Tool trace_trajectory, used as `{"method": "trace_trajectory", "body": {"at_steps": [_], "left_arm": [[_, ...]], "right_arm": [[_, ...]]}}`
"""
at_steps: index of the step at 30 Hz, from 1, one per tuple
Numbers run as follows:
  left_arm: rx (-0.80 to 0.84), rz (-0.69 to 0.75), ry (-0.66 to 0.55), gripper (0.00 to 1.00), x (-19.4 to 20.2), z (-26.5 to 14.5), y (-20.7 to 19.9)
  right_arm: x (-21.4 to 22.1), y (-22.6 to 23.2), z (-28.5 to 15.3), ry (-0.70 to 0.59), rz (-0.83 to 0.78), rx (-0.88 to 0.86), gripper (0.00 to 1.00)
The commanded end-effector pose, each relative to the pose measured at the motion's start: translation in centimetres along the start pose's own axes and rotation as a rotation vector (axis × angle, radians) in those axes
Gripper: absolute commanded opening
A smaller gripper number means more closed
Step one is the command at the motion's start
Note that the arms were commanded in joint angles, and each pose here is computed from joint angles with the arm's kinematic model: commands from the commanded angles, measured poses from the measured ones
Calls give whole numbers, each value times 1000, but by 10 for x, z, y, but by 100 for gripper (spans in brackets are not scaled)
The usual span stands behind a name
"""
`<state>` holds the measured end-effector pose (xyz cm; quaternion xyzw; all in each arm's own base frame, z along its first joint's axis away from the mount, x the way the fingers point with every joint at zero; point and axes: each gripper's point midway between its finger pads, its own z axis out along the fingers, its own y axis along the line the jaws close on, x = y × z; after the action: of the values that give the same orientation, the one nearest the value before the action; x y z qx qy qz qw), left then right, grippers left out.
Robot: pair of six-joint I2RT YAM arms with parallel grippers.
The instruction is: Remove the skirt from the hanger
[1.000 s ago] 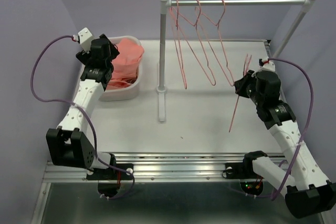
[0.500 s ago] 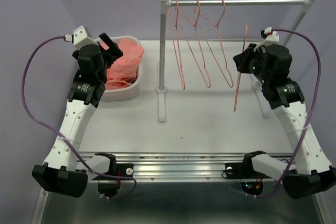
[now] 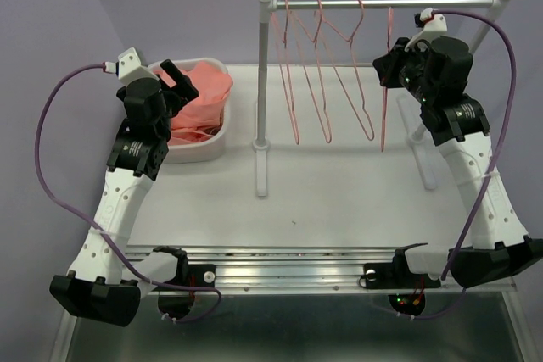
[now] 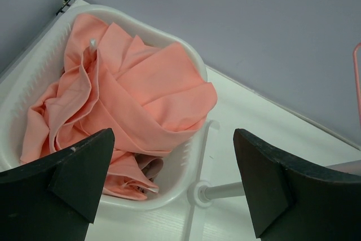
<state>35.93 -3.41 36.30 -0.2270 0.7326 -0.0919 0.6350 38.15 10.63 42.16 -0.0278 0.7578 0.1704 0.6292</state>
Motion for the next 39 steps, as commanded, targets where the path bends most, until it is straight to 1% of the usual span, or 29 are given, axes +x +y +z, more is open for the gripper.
{"method": "trace_trajectory", "body": {"at_steps": [1,5,10,13,16,18,19,20,22,29,31,34,35,36,37,39], "left_arm": [[25,11,-19,99,-4,0,-7],[29,15,-24,99,-4,-1,-7],[25,20,-20,99,1,1,-5],[27,23,-20,99,1,1,-6],[25,16,-20,99,2,-1,-5],[30,12,-19,99,3,-1,-5],[34,10,-20,99,3,-2,-6],[33,11,-19,99,4,-1,-6],[34,15,-17,99,4,-2,-6],[31,5,-25,99,5,-6,-4],[30,6,-23,99,5,-6,-3],[32,7,-20,99,6,-7,-4],[32,6,-20,99,6,-7,-3],[35,6,-16,99,7,-8,-4],[35,5,-16,99,6,-9,-3],[36,-1,-14,99,6,-11,-3]], "right_arm": [[-45,6,-5,-118,-41,-16,1],[-51,0,7,-135,-36,21,1],[-56,1,12,-153,-22,16,1],[-55,-6,18,-155,-12,48,1],[-51,-17,22,-164,45,112,1],[-54,-17,18,-204,82,115,1],[-61,-19,17,-248,97,126,1],[-52,-24,20,-240,108,143,2],[-55,-30,19,-272,123,176,3],[-45,-39,28,-258,122,214,3],[-42,-40,29,-251,122,214,6],[-34,-38,29,-231,121,201,17],[-32,-37,28,-227,122,195,29],[-31,-36,27,-222,120,191,37],[-31,-35,22,-221,121,186,44],[-31,-35,17,-223,133,191,54]]}}
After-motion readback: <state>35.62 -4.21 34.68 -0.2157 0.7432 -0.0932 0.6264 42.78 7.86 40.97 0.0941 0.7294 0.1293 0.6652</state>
